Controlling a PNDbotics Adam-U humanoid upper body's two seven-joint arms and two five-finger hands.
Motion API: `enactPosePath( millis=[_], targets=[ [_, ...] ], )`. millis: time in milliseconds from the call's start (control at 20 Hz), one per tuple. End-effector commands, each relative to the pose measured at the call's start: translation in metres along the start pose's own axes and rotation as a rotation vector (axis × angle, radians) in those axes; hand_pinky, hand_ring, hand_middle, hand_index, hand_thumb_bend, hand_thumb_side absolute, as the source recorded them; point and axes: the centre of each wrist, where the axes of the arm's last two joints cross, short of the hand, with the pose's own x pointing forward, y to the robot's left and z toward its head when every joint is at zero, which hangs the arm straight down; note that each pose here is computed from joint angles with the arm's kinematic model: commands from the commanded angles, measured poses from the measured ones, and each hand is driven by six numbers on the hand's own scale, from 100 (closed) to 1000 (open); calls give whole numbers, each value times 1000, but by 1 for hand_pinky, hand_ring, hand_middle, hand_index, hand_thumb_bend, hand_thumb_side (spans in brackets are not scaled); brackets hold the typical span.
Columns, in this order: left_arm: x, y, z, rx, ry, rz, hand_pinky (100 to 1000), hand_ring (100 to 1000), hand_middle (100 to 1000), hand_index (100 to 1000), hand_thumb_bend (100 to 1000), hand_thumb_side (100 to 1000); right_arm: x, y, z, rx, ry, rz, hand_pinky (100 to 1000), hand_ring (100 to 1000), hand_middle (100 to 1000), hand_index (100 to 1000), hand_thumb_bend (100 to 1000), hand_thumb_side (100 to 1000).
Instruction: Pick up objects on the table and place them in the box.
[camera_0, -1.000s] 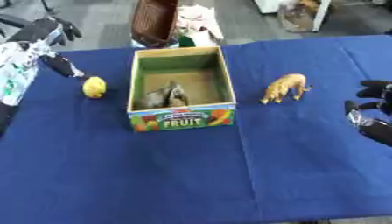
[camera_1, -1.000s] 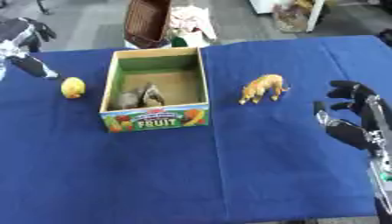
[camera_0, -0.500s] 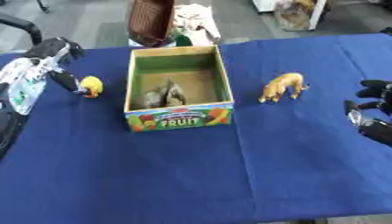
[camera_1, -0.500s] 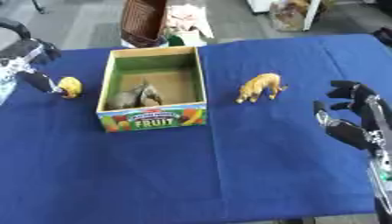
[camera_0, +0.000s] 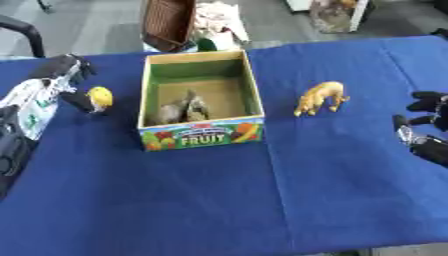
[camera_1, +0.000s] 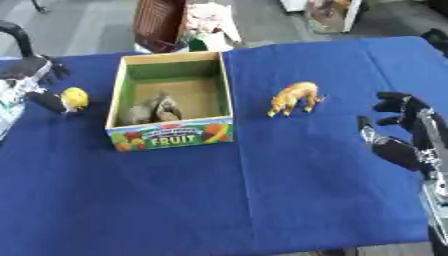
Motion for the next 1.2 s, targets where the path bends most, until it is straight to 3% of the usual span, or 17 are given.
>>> enactPosePath(
  millis=[50,250,650,950,1150,1200],
  targets=[
    [-4,13,-1,40,16,-7,628,582,581,729,830,180,7,-9,-6,-13,-30,14,619,735,588,776,269,108],
    [-4,10,-2,50,26,0,613,566,564,720,831,173,7,-9,-7,-13,-32,14,619,735,588,776,270,108],
    [-4,8,-3,116,63,24,595,548,546,713,652,210,8,-9,-7,-13,-34,13,619,735,588,776,272,108],
    [-5,6,-3,130,87,44,583,531,529,696,613,220,8,-9,-8,-11,-38,13,619,735,589,776,273,109],
    [-5,2,-3,109,96,48,526,455,445,597,557,223,8,-9,-8,-13,-38,13,619,735,589,776,273,109],
    [-5,1,-3,105,99,47,481,391,371,529,507,214,8,-9,-8,-13,-38,13,619,735,589,776,273,109]
  ],
)
